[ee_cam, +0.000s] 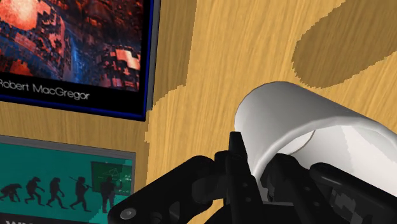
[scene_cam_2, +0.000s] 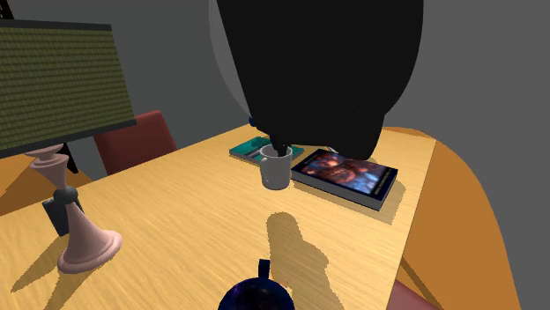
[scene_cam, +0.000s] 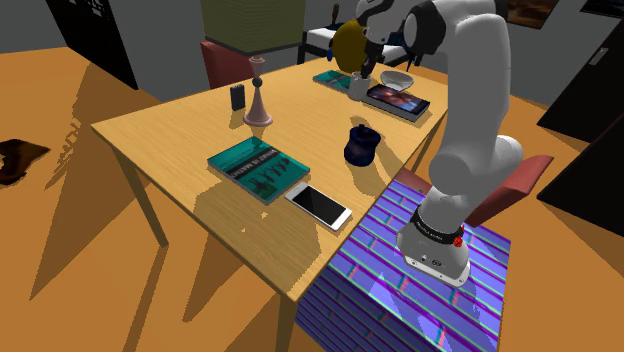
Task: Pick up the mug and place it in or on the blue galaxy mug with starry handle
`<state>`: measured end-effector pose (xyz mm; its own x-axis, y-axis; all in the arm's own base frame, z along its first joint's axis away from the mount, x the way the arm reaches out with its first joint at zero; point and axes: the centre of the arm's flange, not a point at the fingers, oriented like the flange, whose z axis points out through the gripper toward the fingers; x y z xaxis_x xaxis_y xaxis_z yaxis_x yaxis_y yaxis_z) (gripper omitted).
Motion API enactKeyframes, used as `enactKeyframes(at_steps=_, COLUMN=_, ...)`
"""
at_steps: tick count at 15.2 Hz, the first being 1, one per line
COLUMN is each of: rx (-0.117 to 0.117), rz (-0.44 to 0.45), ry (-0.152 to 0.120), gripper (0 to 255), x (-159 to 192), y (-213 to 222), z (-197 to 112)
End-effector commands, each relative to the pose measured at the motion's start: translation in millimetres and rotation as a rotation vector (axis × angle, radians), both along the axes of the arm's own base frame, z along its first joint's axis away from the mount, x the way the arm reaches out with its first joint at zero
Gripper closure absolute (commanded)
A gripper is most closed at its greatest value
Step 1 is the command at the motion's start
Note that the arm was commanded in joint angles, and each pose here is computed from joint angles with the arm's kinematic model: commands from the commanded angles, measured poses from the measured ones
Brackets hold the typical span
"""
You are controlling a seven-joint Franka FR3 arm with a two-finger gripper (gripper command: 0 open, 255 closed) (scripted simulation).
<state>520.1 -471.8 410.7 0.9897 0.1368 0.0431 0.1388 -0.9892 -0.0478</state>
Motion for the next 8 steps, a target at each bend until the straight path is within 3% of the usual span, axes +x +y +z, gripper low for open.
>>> enactKeyframes(at_steps=1, rx=0.000, rz=0.000, ry=0.000, gripper=255, x=-0.2, y=0.0, z=10.9)
enactKeyframes(at_steps=8, rx=0.000, rz=0.000, ry=0.000, gripper=255, x=-0.2, y=0.0, z=47.8)
